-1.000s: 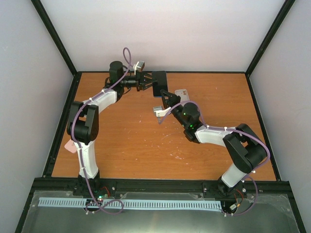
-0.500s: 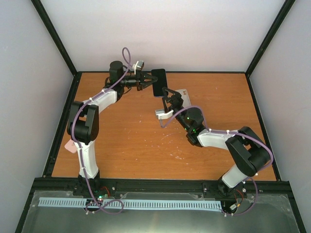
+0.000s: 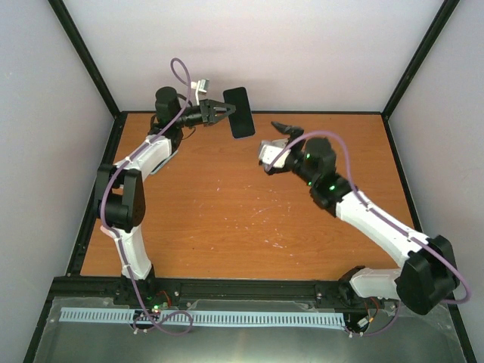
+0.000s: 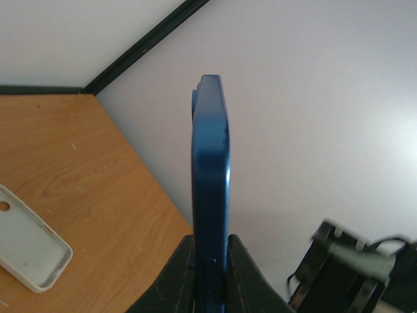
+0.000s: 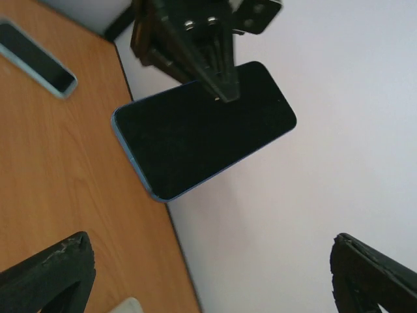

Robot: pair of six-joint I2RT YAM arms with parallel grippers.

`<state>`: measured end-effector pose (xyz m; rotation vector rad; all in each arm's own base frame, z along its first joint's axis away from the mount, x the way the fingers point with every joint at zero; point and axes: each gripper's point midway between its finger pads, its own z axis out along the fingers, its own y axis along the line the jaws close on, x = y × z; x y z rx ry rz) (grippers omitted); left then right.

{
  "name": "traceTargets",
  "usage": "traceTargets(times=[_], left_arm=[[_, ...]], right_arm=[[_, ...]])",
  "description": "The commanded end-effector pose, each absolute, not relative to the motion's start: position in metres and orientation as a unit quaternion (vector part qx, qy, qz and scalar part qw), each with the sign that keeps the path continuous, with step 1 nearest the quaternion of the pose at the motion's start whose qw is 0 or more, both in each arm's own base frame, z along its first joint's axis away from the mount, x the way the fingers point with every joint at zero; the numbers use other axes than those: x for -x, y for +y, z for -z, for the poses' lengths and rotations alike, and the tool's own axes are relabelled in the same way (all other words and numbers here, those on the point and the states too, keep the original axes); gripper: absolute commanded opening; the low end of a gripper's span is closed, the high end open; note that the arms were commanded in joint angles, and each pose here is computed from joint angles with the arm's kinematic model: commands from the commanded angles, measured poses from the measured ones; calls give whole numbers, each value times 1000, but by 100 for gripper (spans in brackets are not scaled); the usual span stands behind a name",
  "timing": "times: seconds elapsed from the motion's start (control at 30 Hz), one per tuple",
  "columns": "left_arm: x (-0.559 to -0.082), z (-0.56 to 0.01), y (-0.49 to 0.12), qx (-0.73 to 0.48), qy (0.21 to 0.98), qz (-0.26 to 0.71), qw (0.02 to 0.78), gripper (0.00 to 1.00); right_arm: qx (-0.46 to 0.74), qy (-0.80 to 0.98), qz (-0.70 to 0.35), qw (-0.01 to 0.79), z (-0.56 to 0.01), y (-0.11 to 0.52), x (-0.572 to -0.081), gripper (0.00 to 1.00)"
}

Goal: Take the phone out of the phone case
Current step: Place the phone at the center of the board.

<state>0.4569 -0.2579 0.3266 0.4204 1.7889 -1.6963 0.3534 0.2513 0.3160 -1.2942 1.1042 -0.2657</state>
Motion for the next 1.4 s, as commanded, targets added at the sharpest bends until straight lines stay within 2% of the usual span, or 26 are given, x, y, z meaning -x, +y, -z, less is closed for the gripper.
traceTargets(times=[0.0,0.1,0.27,0.53,0.77,0.97,1.1,1.23,1.37], left_arm=[[-440,-366,-251,-230,625,624,408,1],[-433,-367,-250,-239,610,625,425,1],[-418,-376,-259,-270,582,624,446,1],[-388,-391,-288,-337,534,615,472,1],[-379,-400,-306,-357,513,617,479,1],[-378,-400,-317,-360,507,622,476,1],[-379,-397,-321,-360,508,623,472,1],[-375,-391,-325,-362,512,627,463,2],[-369,-386,-330,-364,513,631,454,2]], right_arm=[[541,628,-117,547,-293,253,-320,95],[514,657,-231,500,-311,257,-310,92],[495,666,-343,441,-337,259,-305,91],[390,706,-460,371,-350,243,-347,79],[361,708,-499,347,-348,246,-347,66],[347,701,-512,354,-352,247,-348,36],[340,707,-518,340,-347,248,-348,24],[334,704,-534,328,-346,249,-347,16],[328,701,-541,328,-346,250,-347,14]])
